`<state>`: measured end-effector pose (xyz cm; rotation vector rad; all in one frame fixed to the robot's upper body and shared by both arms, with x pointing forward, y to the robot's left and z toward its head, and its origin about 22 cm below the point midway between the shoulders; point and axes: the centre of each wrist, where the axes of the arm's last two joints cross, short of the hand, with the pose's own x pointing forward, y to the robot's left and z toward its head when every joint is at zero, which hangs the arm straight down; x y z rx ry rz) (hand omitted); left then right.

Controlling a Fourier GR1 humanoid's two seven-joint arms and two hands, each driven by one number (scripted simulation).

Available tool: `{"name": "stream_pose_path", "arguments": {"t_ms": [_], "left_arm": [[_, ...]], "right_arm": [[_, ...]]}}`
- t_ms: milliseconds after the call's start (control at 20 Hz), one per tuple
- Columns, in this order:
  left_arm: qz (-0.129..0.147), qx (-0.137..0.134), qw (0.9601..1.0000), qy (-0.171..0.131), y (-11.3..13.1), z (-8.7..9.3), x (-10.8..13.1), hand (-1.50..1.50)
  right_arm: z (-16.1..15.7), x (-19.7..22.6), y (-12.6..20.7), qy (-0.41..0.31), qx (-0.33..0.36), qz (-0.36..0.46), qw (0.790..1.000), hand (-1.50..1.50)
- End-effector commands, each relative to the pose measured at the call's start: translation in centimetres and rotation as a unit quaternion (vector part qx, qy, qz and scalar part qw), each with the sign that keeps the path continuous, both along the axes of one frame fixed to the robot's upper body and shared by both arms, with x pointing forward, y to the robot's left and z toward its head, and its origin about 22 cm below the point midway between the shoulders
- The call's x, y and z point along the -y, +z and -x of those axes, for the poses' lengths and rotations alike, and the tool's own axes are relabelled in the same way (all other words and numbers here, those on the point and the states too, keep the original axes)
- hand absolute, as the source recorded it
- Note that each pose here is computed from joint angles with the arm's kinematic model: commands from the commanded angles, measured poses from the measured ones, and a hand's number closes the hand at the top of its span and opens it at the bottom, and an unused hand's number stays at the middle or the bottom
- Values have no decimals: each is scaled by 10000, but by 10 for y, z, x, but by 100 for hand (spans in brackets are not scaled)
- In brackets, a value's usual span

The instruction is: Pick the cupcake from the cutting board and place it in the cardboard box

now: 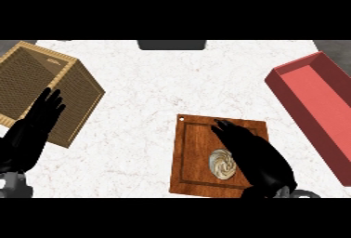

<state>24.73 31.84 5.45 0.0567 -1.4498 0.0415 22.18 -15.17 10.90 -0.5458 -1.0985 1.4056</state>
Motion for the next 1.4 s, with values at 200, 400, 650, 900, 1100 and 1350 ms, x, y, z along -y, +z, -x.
{"name": "stream_pose_path", "arguments": {"t_ms": [200, 400, 650, 900, 1100, 1350], "left_arm": [[74, -50, 10000, -33, 0, 9, -9, 0], [46, -72, 10000, -30, -5, 13, 17, 0], [49, -18, 10000, 40, 10, 3, -10, 0], [-59, -28, 10000, -8, -7, 6, -7, 0], [63, 37, 10000, 33, 3, -5, 7, 0], [6, -21, 10000, 7, 14, 10, 5, 0]], "right_arm": [[-5, 2, -20, -145, -77, 182, 9997, -150], [-8, -25, -37, -115, -111, 474, 9987, -150], [-6, -23, -36, -175, -203, 439, 9987, -150], [-13, -15, -38, -161, -358, 598, 9974, -150], [-23, -20, -60, -118, -423, 643, 9970, -150], [-22, -12, -67, -126, -519, 739, 9958, -150]]}}
